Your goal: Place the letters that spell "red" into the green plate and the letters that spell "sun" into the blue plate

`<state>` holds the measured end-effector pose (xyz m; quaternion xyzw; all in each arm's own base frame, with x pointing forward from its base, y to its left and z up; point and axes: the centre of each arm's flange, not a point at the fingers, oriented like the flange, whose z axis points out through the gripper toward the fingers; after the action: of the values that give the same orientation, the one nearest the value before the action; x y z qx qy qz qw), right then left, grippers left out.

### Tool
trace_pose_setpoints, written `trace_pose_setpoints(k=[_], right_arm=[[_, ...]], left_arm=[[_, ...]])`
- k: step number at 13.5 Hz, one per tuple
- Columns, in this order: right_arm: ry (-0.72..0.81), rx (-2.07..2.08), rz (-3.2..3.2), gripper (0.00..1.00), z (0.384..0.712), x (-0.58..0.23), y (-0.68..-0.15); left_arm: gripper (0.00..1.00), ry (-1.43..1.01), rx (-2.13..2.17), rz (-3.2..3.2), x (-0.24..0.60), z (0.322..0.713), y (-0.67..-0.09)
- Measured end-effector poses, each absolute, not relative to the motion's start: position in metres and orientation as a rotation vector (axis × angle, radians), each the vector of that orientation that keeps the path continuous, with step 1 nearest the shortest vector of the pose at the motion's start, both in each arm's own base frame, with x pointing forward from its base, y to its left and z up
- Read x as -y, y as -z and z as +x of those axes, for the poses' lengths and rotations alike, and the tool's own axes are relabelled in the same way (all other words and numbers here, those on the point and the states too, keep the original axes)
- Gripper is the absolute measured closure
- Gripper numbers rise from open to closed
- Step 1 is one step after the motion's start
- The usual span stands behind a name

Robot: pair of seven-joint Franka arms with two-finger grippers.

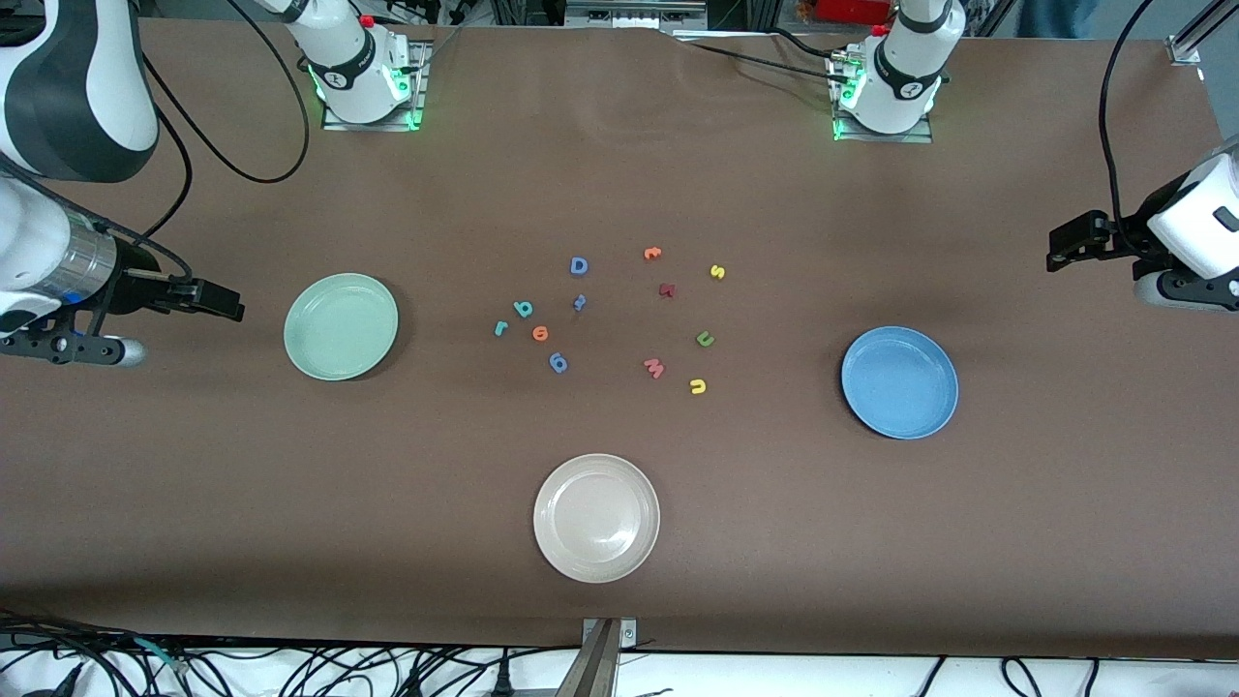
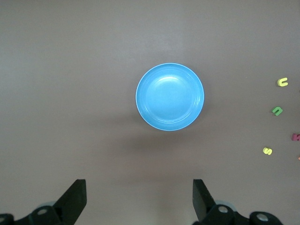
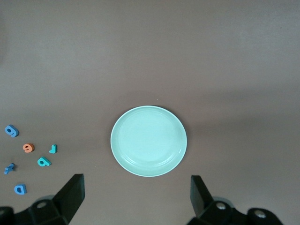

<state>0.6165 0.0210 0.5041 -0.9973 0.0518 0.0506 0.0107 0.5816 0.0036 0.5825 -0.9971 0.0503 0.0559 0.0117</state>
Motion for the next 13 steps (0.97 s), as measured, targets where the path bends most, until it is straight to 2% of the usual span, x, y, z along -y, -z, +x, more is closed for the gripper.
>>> trace_pose_setpoints(k=[13], right_arm=[[-0.159,-0.162,-3.112,0.0,0.6164,-0.0209,-0.504]], left_arm=[[0.0,-0.179,-0.157,-3.109,-0.0035,0.5846,-0.5775]])
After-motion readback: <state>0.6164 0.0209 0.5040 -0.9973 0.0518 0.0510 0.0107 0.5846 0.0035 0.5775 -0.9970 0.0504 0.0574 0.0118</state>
